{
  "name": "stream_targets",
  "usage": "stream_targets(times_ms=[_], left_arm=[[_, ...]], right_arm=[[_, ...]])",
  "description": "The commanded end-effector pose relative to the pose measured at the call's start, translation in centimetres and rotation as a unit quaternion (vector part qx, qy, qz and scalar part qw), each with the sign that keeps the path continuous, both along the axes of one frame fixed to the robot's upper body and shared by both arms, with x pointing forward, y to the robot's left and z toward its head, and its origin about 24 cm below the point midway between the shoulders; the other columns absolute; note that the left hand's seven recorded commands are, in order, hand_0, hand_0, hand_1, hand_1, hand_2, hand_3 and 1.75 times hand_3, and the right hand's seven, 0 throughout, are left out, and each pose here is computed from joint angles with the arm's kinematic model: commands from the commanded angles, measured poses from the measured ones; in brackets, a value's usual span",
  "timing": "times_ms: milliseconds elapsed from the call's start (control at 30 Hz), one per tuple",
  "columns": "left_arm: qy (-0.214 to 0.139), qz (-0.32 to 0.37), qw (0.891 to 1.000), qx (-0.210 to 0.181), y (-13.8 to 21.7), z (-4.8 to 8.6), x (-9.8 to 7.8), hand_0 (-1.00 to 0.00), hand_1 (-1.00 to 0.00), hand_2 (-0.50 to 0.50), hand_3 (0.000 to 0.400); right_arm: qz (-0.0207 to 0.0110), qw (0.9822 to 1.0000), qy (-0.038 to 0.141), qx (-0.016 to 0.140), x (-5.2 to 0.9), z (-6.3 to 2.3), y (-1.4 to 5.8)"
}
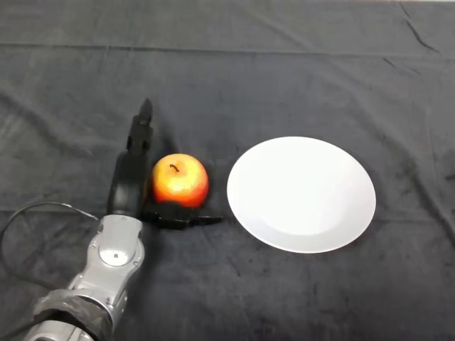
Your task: Move the apple to the plate
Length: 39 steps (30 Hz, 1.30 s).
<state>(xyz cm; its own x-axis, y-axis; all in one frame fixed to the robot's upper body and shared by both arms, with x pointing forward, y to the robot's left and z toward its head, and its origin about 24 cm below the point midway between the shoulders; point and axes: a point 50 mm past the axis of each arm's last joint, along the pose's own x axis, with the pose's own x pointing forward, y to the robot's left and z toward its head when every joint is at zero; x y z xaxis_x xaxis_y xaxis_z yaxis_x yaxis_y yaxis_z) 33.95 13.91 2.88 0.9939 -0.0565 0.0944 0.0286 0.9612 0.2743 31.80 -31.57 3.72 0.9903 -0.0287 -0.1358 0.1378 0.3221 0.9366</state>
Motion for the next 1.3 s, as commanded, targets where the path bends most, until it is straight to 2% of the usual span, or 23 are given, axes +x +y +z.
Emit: stream_targets(times_ms=[33, 200, 367, 667, 933, 1100, 1300], left_arm=[[0.004, -0.004, 1.000, 0.013, -0.1, 0.7, 0.9, -1.00, -1.00, 0.00, 0.400], [0.005, -0.015, 1.000, 0.027, -0.5, 0.6, 0.8, -1.00, -1.00, 0.00, 0.400], [-0.004, -0.027, 0.999, 0.041, -0.8, 1.0, 0.9, -1.00, -1.00, 0.00, 0.400], [-0.057, -0.046, 0.996, 0.058, -1.8, 3.7, 1.0, -1.00, -1.00, 0.00, 0.400], [-0.112, -0.067, 0.990, 0.059, -4.0, 5.8, -0.3, -1.00, -1.00, 0.00, 0.400], [-0.129, -0.083, 0.986, 0.060, -5.5, 6.2, -0.9, -1.00, -1.00, 0.00, 0.400], [-0.129, -0.104, 0.984, 0.065, -7.3, 5.9, -1.3, -1.00, -1.00, 0.00, 0.400]], right_arm=[[-0.0169, 0.9991, -0.039, -0.005, 0.77, 2.30, -1.03], [-0.0169, 0.9991, -0.039, -0.005, 0.77, 2.30, -1.03], [-0.0169, 0.9991, -0.039, -0.005, 0.77, 2.30, -1.03], [-0.0168, 0.9991, -0.039, -0.005, 0.77, 2.29, -1.02], [-0.0169, 0.9991, -0.039, -0.006, 0.77, 2.28, -1.01], [-0.0169, 0.9991, -0.038, -0.007, 0.77, 2.27, -1.00], [-0.0170, 0.9991, -0.038, -0.007, 0.77, 2.28, -1.00]])
